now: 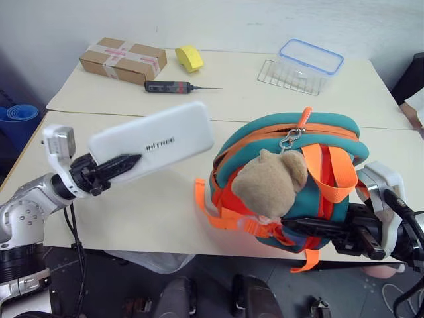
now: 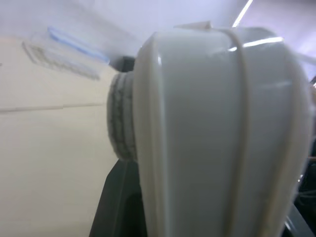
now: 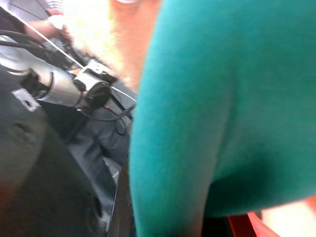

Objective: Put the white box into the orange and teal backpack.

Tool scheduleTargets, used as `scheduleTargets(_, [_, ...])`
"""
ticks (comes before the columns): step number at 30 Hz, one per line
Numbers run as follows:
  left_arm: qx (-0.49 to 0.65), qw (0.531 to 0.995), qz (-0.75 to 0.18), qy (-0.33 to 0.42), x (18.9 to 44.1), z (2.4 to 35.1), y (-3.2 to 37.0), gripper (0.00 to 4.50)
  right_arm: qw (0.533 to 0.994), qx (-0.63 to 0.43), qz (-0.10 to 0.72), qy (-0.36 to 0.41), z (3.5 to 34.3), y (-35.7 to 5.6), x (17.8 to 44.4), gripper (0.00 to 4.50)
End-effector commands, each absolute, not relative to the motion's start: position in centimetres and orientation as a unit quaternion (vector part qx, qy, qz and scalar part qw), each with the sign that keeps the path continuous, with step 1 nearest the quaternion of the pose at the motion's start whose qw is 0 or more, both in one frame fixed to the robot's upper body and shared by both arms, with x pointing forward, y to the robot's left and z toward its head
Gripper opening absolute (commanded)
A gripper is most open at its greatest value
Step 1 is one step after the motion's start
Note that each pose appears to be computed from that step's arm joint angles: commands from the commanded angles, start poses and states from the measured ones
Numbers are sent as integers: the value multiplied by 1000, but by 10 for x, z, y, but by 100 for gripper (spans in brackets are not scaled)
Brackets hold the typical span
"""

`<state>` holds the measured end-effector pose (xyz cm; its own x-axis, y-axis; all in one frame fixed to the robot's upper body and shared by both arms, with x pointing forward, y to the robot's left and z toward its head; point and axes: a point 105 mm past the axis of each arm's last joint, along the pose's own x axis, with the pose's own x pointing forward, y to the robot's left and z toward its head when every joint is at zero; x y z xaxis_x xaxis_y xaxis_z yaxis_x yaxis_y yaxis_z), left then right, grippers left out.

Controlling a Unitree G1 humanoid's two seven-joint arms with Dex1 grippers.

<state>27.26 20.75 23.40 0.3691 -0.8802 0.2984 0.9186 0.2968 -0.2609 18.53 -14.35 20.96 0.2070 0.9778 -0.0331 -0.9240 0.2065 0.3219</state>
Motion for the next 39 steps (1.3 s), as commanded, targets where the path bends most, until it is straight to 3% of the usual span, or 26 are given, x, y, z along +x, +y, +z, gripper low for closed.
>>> scheduleTargets(1, [-192,774,-593,-113,251,272,199,125,760,114,631,100,211,-140,185,4])
scheduleTargets(5, [-167,752,-631,-93,238,277,181,125,758,112,634,104,206,-140,187,4])
scheduleTargets(11, [-112,738,-663,-60,242,269,158,125,760,106,632,104,203,-140,193,4])
scheduleTargets(19, [141,759,-635,25,287,230,121,125,763,104,630,102,203,-140,196,4])
scheduleTargets(27, [171,672,-720,7,294,230,23,125,765,103,627,104,199,-138,200,4])
scheduleTargets(33, [194,666,-720,13,311,210,-22,125,771,100,622,91,199,-135,204,4])
scheduleTargets(39, [139,683,-716,-36,314,224,-13,315,792,109,596,67,199,-135,206,0])
